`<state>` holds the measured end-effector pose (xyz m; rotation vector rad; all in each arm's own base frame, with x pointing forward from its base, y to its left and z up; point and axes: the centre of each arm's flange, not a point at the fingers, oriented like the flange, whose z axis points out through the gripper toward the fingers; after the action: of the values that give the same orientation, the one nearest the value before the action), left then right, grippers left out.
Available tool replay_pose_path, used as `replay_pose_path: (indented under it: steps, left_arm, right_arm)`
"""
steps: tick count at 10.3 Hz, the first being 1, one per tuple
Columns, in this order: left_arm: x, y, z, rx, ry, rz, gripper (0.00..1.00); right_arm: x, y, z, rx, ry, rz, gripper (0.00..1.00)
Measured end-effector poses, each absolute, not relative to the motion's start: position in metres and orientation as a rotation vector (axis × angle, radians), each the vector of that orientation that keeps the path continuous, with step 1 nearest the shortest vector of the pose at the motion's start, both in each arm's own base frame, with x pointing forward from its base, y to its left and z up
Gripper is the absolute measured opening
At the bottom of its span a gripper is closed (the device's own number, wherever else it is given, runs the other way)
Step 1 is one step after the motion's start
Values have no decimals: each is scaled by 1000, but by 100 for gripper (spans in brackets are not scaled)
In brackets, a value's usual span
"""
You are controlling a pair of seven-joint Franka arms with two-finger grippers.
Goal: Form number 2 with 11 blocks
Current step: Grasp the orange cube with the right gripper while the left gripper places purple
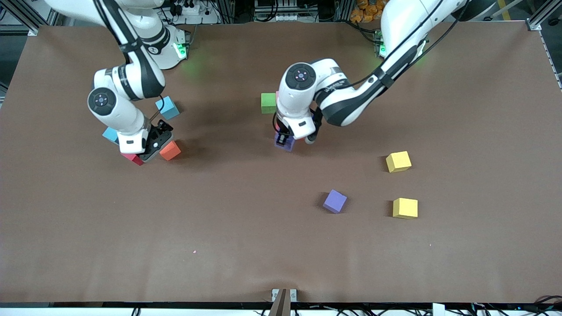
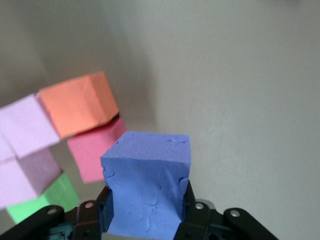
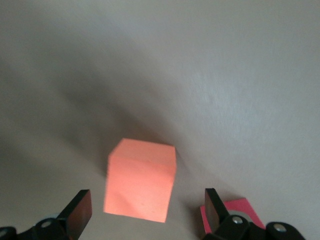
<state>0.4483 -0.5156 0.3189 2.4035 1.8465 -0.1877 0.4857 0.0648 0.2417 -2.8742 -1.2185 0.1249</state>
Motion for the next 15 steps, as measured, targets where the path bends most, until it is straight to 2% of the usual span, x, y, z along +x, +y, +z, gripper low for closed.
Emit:
replay_pose_path:
  steps: [4, 10, 11, 12, 13, 14, 15]
  left_arm:
    - [432, -552, 320, 2314, 1938, -218, 54]
    - [419, -587, 280, 2286, 2030, -267, 54]
    - [414, -589, 271, 2274, 2070, -299, 54]
    - [413, -589, 265, 2250, 2118, -311, 54]
    - [412, -590, 261, 2235, 2146, -310, 54]
    - [409, -592, 259, 2231, 2159, -307, 54]
    - [406, -592, 255, 2230, 2174, -303, 54]
  right_arm:
    - [479, 67, 208, -2838, -1213, 202, 100]
    - [480, 73, 199, -2826, -1225, 181, 98]
    - [480, 74, 195, -2824, -1226, 171, 91]
    - [480, 76, 193, -2820, -1231, 167, 90]
    - [480, 78, 193, -2818, -1236, 163, 74]
    - [482, 79, 195, -2819, -1238, 156, 63]
    - [485, 80, 198, -2818, -1246, 143, 63]
